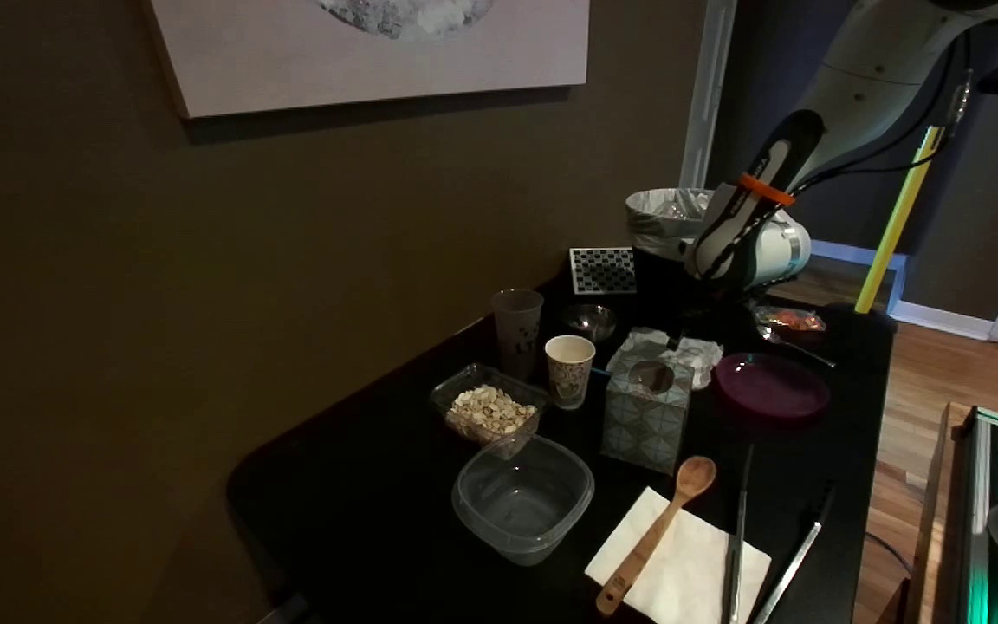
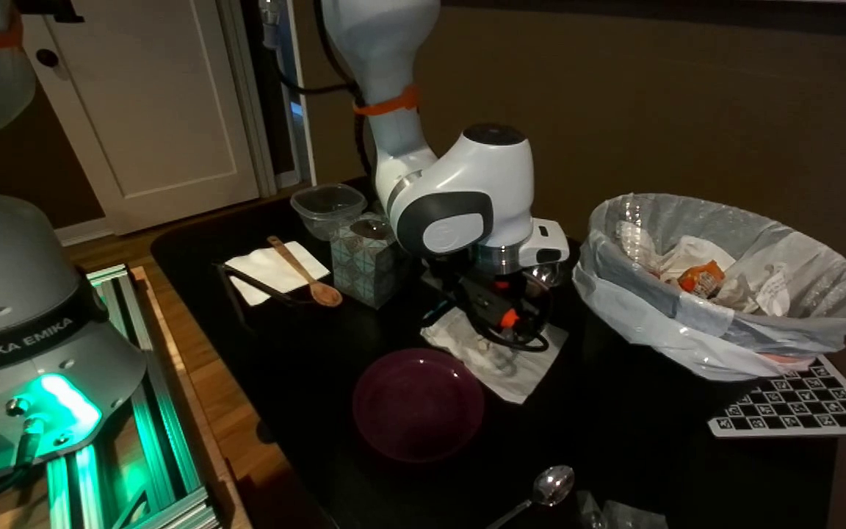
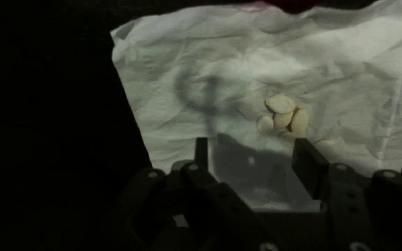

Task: Put some contents from the bowl onto the white towel, then put the towel in the bin

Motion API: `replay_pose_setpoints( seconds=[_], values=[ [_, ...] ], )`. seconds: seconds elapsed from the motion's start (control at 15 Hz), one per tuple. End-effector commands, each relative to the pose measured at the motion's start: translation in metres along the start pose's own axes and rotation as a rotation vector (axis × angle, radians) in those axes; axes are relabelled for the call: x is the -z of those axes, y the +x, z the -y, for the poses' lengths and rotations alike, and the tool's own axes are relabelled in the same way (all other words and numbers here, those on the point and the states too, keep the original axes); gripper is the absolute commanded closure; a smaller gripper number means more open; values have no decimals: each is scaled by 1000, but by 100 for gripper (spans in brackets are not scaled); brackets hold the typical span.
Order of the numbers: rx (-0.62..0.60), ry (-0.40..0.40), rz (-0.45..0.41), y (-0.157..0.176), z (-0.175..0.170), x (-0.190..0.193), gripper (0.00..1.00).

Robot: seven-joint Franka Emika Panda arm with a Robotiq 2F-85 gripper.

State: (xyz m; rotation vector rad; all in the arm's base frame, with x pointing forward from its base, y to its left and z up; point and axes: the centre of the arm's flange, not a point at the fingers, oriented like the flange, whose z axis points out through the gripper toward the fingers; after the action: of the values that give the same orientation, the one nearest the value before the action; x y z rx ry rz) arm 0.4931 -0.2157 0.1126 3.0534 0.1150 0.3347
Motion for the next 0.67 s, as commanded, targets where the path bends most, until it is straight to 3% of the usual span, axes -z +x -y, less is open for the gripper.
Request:
replay_pose_setpoints(
  seconds=[0.0,0.07,0.13,0.2,0.47,0.6],
  values=[
    [0,6,6,3,0,1,66],
    [-4,3,2,4,1,2,36],
    [-8,6,3,5,1,3,29],
    [-20,-9,11,5,0,6,29],
    [-94,-60,105,-8,-14,20,1],
    [-137,-77,147,-18,-23,25,0]
  ],
)
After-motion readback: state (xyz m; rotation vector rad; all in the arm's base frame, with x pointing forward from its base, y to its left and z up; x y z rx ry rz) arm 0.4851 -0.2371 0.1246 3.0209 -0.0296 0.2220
